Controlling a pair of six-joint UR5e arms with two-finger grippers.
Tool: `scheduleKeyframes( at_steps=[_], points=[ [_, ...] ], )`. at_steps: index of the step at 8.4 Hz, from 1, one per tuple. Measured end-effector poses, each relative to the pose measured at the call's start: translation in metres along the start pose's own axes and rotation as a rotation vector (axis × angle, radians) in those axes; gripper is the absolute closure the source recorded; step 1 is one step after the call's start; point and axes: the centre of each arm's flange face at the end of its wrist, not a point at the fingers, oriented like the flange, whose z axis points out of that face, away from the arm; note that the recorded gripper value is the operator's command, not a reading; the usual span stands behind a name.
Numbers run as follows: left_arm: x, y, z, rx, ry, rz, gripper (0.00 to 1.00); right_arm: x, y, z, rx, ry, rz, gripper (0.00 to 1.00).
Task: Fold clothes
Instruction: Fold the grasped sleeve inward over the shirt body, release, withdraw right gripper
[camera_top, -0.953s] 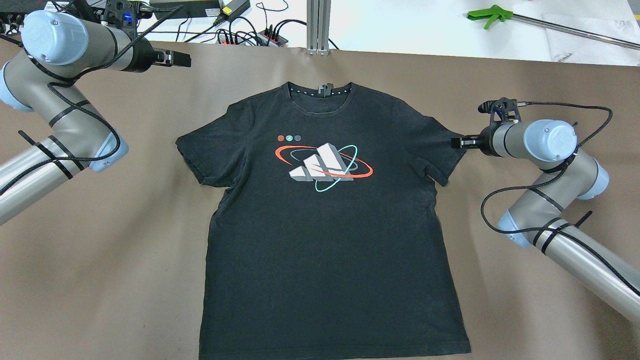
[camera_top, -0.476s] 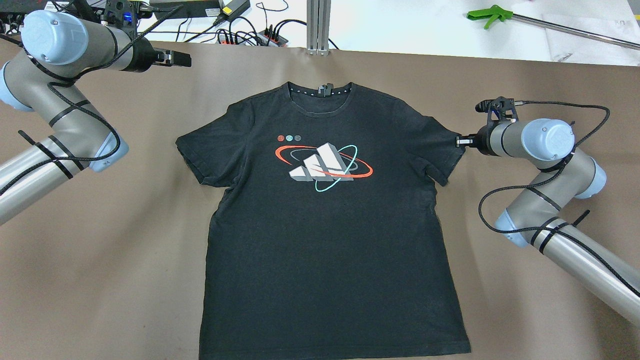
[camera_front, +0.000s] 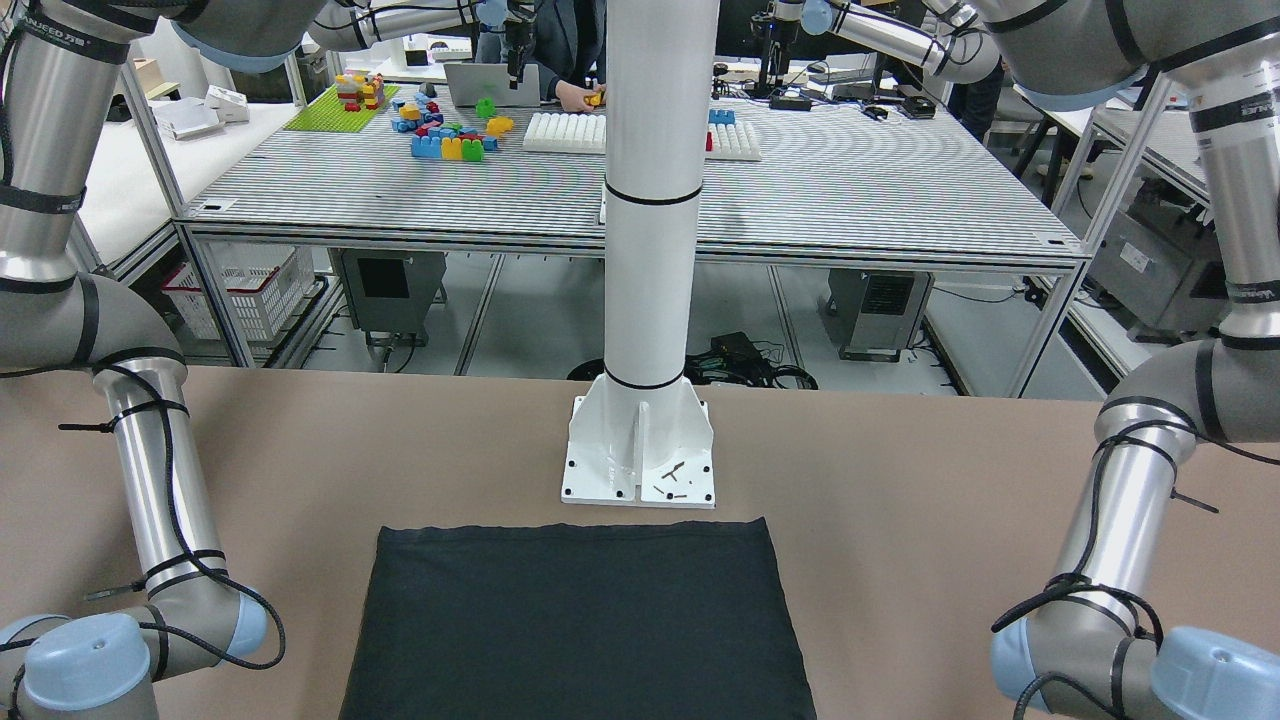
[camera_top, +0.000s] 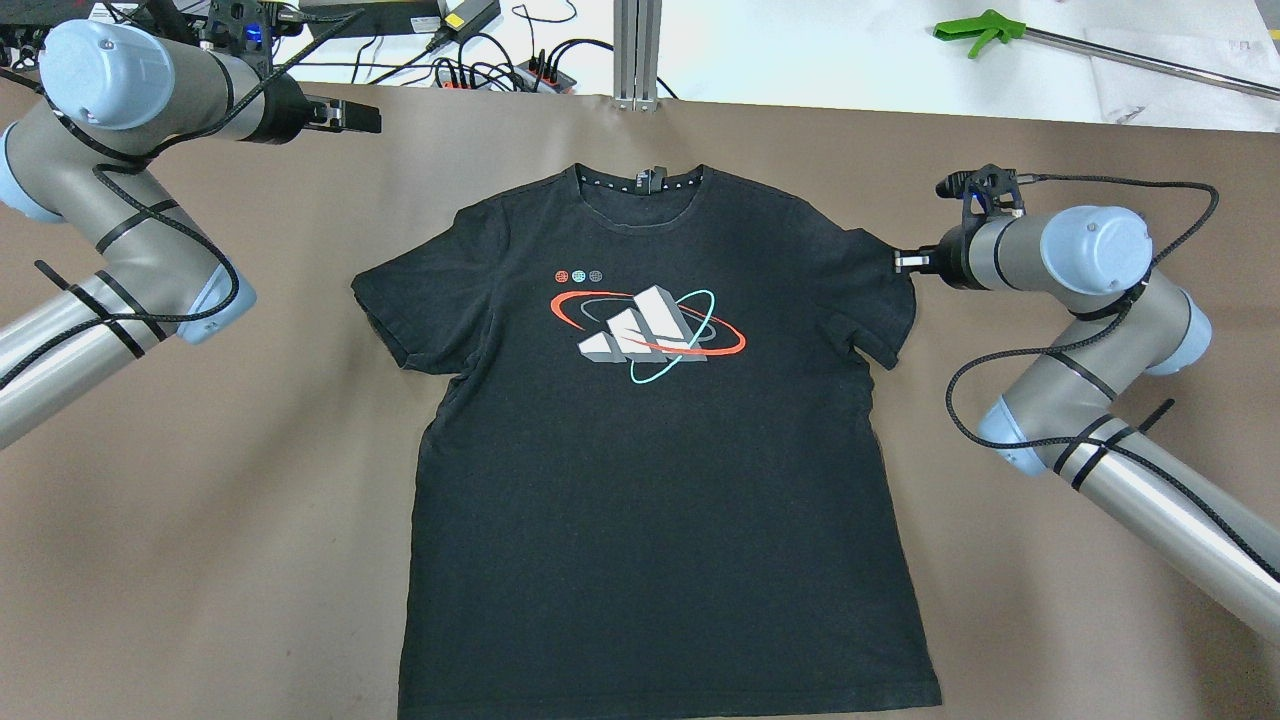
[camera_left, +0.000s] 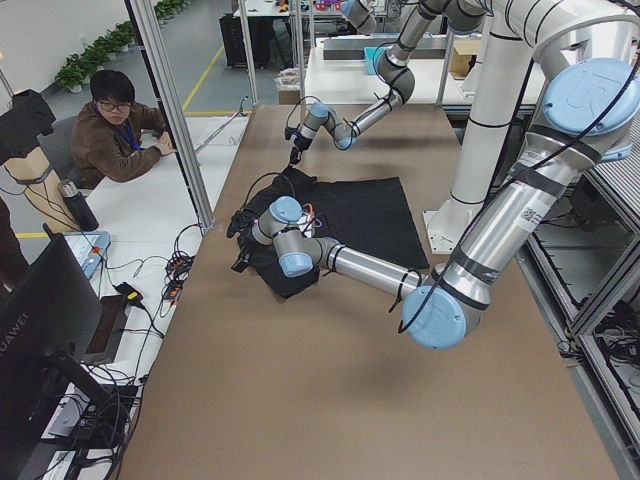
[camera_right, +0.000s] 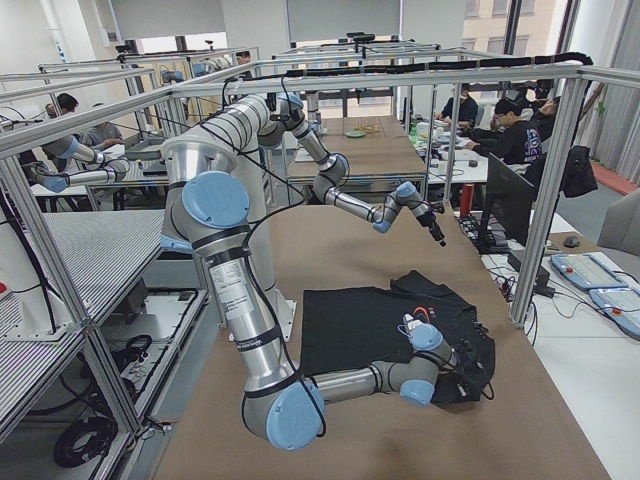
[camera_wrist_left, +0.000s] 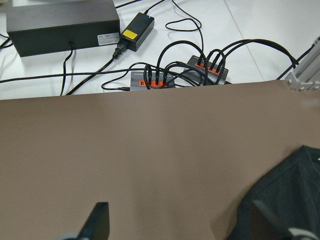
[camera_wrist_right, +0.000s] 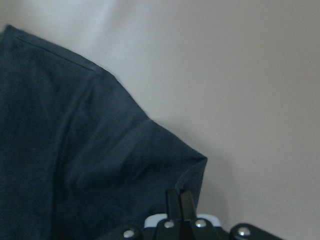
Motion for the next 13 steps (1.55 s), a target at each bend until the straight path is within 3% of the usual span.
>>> scheduleKeyframes(
  at_steps=[3, 5, 6, 9, 13],
  points=[
    [-0.003, 0.000, -0.001, 0.001, -0.003, -0.002, 0.00, -0.104, -0.068, -0.041, 0.011, -0.065, 0.016, 1.00],
    [-0.005, 0.001, 0.000, 0.002, -0.007, -0.003, 0.00, -0.185, -0.078, -0.031, 0.034, -0.067, 0.037, 1.00],
    [-0.006, 0.001, 0.001, 0.001, -0.010, -0.005, 0.00, -0.221, -0.072, -0.016, 0.059, -0.047, 0.034, 0.07],
    [-0.008, 0.002, 0.005, 0.008, -0.026, -0.013, 0.00, -0.254, -0.057, 0.006, 0.095, -0.010, 0.026, 0.05],
    [-0.007, 0.002, 0.005, 0.013, -0.026, -0.027, 0.00, -0.254, -0.063, 0.003, 0.101, -0.014, 0.042, 0.06]
  ],
)
